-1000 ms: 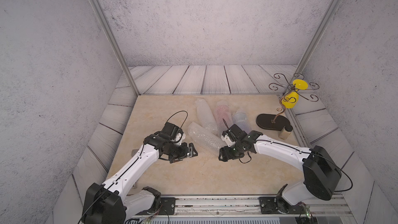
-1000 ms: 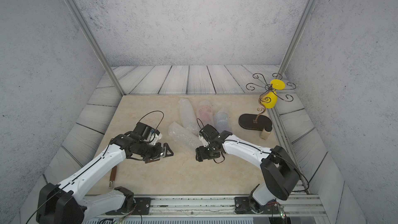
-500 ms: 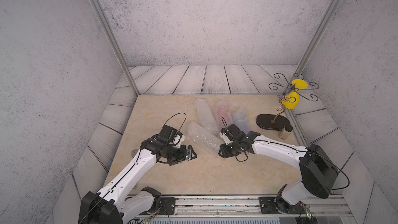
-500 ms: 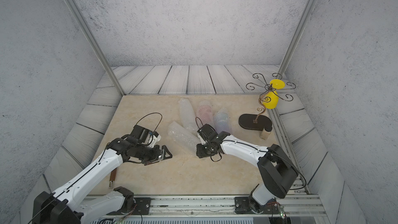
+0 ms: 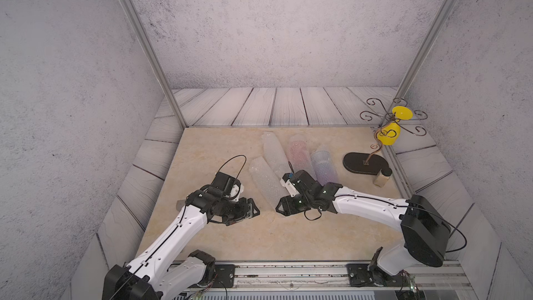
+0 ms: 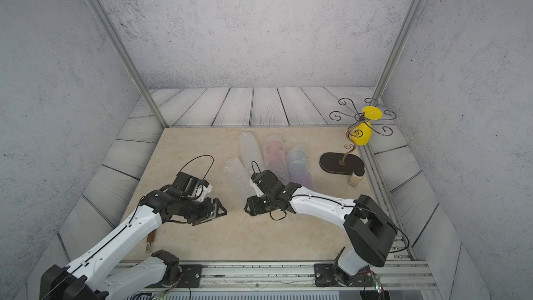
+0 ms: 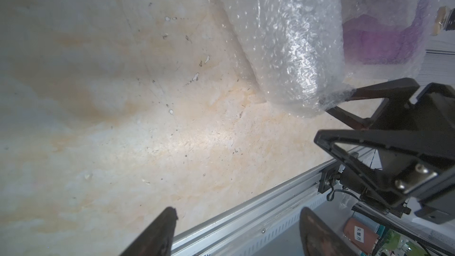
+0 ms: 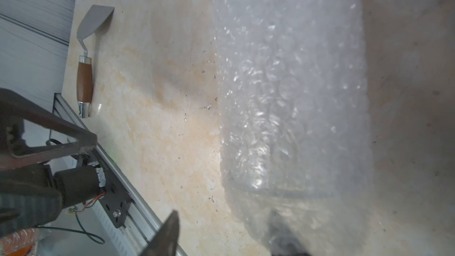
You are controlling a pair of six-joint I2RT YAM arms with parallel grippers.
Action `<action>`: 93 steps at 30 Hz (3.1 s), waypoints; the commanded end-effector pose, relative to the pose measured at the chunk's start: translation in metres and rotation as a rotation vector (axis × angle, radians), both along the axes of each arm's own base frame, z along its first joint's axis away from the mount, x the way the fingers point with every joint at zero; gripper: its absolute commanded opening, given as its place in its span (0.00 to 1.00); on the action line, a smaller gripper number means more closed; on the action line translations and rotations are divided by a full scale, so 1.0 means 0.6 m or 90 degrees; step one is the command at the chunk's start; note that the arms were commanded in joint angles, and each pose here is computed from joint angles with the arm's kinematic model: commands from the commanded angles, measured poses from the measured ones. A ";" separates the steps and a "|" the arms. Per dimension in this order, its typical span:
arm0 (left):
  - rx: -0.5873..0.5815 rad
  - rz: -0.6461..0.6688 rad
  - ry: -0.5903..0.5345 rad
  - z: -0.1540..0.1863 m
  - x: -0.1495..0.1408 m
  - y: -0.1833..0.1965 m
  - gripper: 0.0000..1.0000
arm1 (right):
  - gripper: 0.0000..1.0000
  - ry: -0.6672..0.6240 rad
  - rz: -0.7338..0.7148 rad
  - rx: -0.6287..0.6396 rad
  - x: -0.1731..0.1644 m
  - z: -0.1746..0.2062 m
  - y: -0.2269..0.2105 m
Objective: Unwrap the vase from the bubble wrap
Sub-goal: Adjust the bubble wrap at the center of the board, then unwrap the bubble wrap at the center of the board.
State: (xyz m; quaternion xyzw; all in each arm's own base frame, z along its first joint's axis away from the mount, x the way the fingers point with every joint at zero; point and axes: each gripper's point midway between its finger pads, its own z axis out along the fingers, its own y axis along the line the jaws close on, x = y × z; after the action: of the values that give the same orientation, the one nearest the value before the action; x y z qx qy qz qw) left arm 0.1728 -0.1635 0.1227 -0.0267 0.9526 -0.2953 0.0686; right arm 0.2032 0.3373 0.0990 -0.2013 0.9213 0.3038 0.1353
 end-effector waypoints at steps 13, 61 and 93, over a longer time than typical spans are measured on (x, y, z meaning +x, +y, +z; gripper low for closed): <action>0.021 0.019 0.015 -0.016 -0.014 0.011 0.77 | 0.70 -0.027 0.008 -0.061 0.005 -0.059 -0.026; 0.059 -0.075 -0.065 -0.025 -0.042 -0.052 0.67 | 0.00 -0.017 0.044 0.157 -0.033 0.016 0.022; 0.032 0.009 -0.127 -0.099 -0.012 -0.125 0.50 | 0.00 0.025 0.038 0.194 -0.057 0.019 0.014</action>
State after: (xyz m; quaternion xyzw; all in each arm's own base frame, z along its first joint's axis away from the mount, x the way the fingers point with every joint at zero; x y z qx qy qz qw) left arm 0.1664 -0.2413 0.0663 0.0100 0.9491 -0.2723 0.1582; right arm 0.1721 0.3433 0.0905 -0.1824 0.8767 0.4278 0.1232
